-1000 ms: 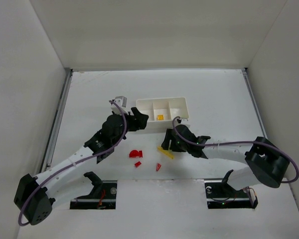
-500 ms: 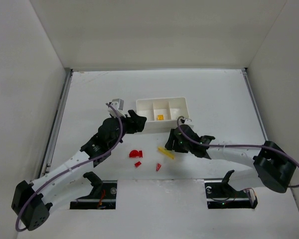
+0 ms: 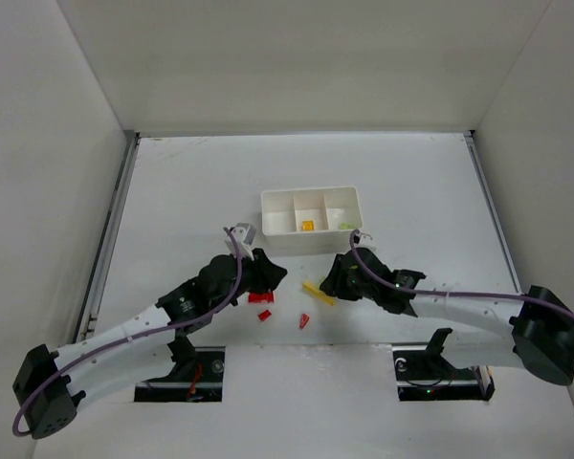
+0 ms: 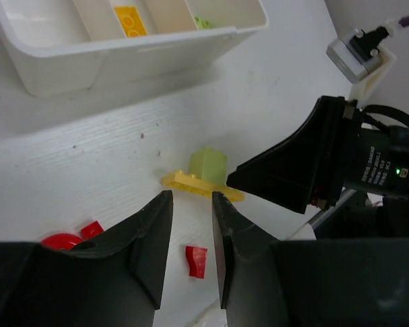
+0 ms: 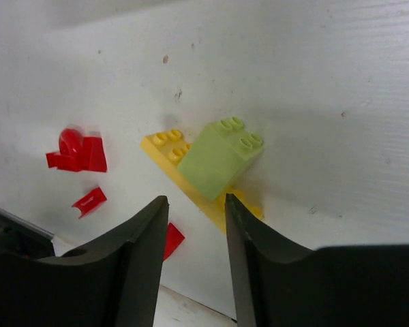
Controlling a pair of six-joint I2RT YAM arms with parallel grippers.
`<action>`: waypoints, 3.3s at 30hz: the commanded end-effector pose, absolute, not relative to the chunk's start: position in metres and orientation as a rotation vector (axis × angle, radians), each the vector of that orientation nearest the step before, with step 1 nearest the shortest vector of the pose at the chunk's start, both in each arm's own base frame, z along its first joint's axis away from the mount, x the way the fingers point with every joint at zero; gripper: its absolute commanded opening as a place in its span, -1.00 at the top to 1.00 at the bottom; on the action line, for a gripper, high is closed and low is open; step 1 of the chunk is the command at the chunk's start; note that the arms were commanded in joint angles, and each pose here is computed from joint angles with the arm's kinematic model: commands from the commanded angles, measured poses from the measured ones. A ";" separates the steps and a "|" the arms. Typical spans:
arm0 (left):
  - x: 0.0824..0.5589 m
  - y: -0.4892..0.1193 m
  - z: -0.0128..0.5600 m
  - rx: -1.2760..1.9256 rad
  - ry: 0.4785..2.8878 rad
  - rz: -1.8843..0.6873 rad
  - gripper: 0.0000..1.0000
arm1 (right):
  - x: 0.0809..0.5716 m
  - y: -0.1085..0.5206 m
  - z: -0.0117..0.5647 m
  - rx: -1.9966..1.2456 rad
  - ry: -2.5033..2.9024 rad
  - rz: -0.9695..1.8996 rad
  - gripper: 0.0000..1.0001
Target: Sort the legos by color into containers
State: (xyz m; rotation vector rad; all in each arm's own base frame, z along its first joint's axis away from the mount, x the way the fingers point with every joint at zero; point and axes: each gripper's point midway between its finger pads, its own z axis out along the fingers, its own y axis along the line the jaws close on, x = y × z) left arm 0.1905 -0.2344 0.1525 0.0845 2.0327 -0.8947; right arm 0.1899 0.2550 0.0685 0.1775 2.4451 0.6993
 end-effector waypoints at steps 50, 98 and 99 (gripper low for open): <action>0.193 -0.278 0.128 0.104 2.137 -0.929 0.11 | 0.289 0.253 0.075 0.230 2.295 0.692 -0.20; 0.239 -0.235 0.145 -0.049 2.051 -0.746 0.48 | 0.240 0.266 0.049 0.365 2.277 0.736 0.89; 0.239 -0.235 0.145 -0.052 2.052 -0.745 0.48 | 0.240 0.271 0.045 0.350 2.295 0.731 0.88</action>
